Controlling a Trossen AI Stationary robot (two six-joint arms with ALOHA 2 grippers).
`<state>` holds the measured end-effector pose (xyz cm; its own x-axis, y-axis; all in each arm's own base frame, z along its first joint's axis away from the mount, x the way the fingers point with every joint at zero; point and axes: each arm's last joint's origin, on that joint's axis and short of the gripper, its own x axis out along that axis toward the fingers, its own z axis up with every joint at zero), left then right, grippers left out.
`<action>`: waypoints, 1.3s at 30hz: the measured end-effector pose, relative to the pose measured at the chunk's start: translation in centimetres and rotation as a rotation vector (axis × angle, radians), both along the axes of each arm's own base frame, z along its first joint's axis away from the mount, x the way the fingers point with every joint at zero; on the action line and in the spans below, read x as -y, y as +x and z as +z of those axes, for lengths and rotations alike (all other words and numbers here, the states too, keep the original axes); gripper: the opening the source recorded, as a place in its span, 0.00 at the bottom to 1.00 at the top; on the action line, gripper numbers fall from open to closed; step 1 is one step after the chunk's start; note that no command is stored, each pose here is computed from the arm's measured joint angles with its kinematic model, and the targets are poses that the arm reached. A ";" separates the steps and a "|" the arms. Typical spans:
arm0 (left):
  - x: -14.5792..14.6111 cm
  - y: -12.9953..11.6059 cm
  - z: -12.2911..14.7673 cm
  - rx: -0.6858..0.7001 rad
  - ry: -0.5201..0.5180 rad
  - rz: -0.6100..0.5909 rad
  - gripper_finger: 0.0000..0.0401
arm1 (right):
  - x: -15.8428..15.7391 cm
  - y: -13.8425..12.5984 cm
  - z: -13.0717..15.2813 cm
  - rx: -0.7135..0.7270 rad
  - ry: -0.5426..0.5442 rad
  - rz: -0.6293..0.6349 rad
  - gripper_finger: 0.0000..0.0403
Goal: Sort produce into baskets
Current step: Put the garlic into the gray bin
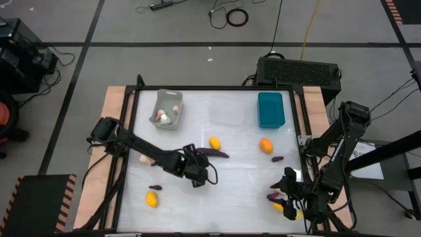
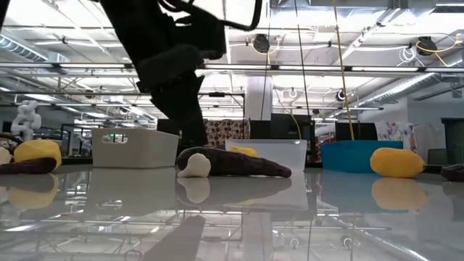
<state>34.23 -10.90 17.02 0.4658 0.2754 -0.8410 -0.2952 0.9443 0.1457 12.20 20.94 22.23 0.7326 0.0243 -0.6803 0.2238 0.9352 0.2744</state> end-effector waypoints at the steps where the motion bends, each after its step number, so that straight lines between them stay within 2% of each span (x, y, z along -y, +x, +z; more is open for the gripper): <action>1: -0.3 -0.1 -0.2 -0.001 -0.008 0.024 0.66 | 0.0 0.0 0.0 0.000 0.000 0.001 0.60; 5: -1.2 -0.4 -0.9 -0.019 -0.026 0.090 0.66 | 0.0 0.0 0.0 0.000 -0.001 0.001 0.60; 13: -1.4 -0.3 -1.6 -0.027 -0.062 0.123 0.66 | 0.0 0.0 0.0 0.000 -0.002 0.001 0.60; 22: -1.4 0.3 -3.8 -0.051 -0.077 0.166 0.64 | 0.0 0.0 0.0 0.002 0.002 0.001 0.60; 39: -1.6 1.0 -3.8 0.003 -0.117 0.190 0.18 | -0.2 0.1 0.1 0.010 0.018 0.005 0.60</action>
